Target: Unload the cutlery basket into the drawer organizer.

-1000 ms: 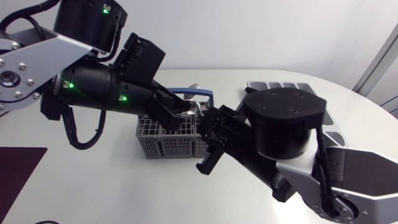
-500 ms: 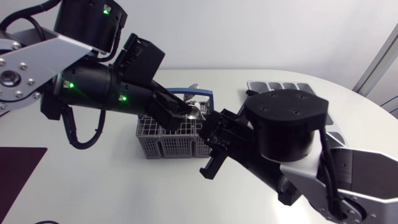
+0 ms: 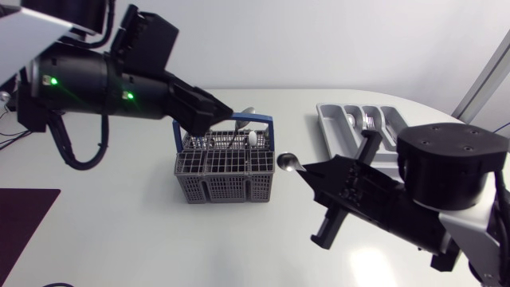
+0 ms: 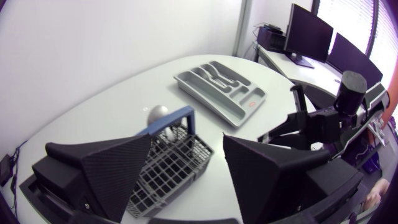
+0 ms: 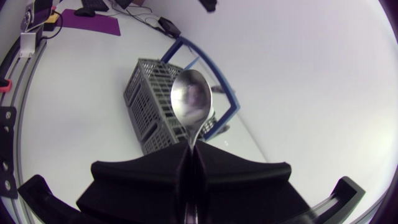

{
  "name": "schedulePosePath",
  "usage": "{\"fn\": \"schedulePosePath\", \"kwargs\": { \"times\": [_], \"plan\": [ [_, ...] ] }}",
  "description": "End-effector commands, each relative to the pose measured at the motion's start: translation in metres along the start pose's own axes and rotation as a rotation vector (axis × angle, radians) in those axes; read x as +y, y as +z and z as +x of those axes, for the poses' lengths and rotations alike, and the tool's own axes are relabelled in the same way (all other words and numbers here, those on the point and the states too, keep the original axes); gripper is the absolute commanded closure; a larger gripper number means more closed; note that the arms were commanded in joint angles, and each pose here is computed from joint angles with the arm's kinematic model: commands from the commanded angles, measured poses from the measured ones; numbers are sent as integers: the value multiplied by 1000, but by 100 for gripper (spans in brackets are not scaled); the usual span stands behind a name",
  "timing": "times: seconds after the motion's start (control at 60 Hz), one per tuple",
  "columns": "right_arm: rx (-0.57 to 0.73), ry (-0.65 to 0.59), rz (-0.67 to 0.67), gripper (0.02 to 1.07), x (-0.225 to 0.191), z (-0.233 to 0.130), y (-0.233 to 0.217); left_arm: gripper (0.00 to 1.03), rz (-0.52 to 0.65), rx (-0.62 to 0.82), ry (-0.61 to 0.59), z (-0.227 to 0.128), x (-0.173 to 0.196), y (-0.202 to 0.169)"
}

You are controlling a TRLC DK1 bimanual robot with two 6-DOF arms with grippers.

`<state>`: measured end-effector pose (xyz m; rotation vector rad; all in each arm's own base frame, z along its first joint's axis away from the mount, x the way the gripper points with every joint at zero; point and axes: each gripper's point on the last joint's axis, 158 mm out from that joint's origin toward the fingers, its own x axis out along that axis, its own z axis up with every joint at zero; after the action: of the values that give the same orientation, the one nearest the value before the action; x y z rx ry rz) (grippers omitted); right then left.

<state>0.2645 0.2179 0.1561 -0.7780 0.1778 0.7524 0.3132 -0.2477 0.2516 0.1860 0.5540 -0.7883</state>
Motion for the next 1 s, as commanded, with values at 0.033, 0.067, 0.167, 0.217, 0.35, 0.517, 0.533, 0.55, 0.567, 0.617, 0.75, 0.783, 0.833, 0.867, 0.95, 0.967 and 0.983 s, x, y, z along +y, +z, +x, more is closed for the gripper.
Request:
{"fn": "schedulePosePath", "kwargs": {
  "times": [0.033, 0.067, 0.167, 0.217, 0.35, 0.517, 0.533, 0.55, 0.567, 0.617, 0.75, 0.783, 0.833, 0.867, 0.95, 0.967, 0.983],
  "plan": [
    [62, 26, 15, 101, -9, -7, -44, 5, 22, -55, 40, -15, 12, 17],
    [68, 25, 35, 101, -15, -9, -53, 5, 21, -52, 48, -16, 16, 15],
    [80, 29, 56, 101, -22, -13, -69, 5, 18, -48, 51, -17, 17, 10],
    [87, 35, 54, 101, -23, -15, -76, 5, 21, -52, 57, -20, 18, 10],
    [111, 25, 51, 101, -38, -21, -101, 5, 16, -55, 80, -24, 27, 8],
    [150, 22, 48, 101, -57, -25, -134, 5, 21, -58, 88, -27, 30, 6],
    [154, 23, 50, 101, -60, -25, -138, 5, 22, -58, 89, -27, 30, 6],
    [157, 25, 51, 101, -61, -25, -141, 5, 25, -58, 90, -27, 31, 5],
    [159, 27, 53, 101, -63, -25, -144, 5, 26, -56, 90, -26, 31, 4],
    [177, 38, 53, 101, -68, -25, -156, 5, 31, -55, 88, -26, 30, 3],
    [220, 51, 40, 101, -85, -25, -189, 5, 36, -48, 90, -24, 31, -1],
    [228, 57, 39, 101, -89, -26, -196, 5, 37, -48, 91, -23, 31, -2],
    [249, 71, 25, 101, -93, -26, -208, 5, 40, -45, 92, -23, 32, -3],
    [263, 76, 20, 101, -97, -26, -216, 5, 45, -43, 90, -22, 31, -4],
    [298, 106, 7, 101, -105, -26, -237, 5, 49, -38, 94, -22, 31, -6],
    [304, 109, 6, 101, -107, -27, -241, 5, 50, -38, 94, -22, 31, -6],
    [310, 112, 6, 101, -109, -27, -246, 5, 50, -36, 94, -22, 31, -7]
  ]
}}
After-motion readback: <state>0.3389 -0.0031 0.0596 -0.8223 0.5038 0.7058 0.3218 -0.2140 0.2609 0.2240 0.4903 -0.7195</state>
